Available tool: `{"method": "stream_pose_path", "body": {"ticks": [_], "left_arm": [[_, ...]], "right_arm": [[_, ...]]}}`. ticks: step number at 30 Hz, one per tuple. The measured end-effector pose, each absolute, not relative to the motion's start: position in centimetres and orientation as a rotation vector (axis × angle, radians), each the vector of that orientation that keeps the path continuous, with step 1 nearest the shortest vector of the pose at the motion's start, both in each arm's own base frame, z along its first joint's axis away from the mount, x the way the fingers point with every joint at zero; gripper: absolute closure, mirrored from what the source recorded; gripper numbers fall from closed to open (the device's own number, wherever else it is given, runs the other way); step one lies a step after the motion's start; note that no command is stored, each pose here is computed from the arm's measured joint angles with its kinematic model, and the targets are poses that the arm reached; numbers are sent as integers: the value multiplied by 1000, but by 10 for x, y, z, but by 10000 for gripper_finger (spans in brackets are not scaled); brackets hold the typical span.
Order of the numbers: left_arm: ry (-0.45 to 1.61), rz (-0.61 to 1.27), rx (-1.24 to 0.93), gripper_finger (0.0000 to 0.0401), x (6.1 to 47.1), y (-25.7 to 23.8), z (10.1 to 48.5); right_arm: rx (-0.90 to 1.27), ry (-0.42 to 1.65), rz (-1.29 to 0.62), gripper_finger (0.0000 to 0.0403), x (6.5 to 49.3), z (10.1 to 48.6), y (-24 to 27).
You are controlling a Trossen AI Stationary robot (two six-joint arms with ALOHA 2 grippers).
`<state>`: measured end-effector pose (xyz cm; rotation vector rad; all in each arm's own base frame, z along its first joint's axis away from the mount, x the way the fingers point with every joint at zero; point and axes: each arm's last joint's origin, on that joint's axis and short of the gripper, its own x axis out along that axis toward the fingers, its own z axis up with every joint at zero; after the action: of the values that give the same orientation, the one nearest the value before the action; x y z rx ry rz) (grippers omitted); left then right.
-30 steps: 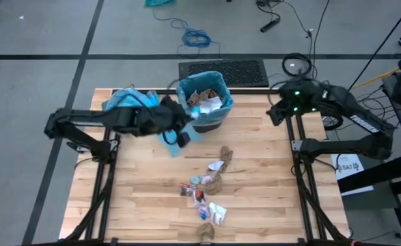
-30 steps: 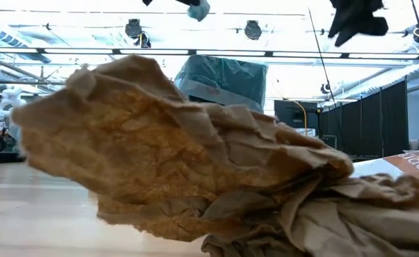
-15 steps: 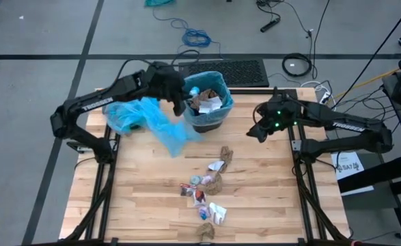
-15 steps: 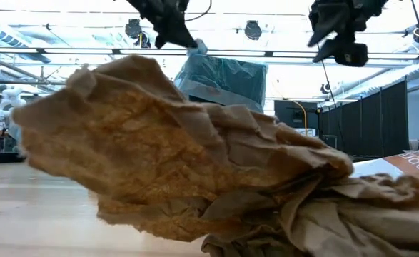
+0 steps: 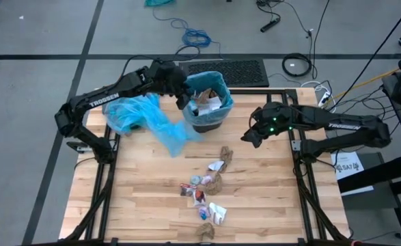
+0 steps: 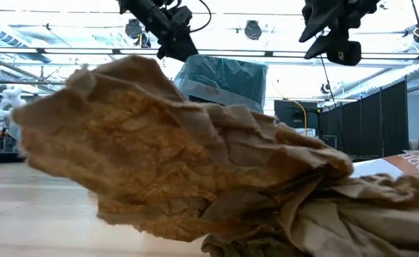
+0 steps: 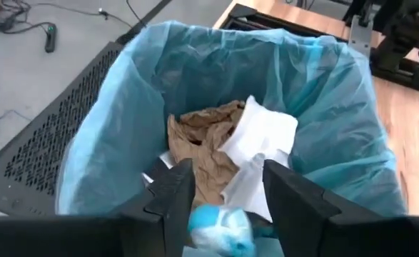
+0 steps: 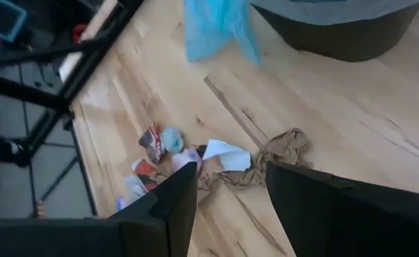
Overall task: Place trash/remove bag and relplace
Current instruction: Put the blue crumpled plastic bag into the trash bin, then put the brown paper into the trash bin
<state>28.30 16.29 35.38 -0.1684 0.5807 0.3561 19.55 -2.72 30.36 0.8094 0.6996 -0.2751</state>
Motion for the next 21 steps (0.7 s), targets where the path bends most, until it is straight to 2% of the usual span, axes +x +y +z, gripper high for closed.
{"method": "stream_pose_path", "body": {"ticks": [6, 12, 21], "left_arm": [[552, 398, -345, 228, 274, 155, 362], [539, 329, -391, 228, 259, 125, 380], [674, 307, -578, 228, 242, 84, 382]], "right_arm": [[597, 814, -185, 243, 213, 287, -22], [305, 966, -32, 243, 237, 259, -14], [-108, 1141, 106, 243, 273, 206, -4]]}}
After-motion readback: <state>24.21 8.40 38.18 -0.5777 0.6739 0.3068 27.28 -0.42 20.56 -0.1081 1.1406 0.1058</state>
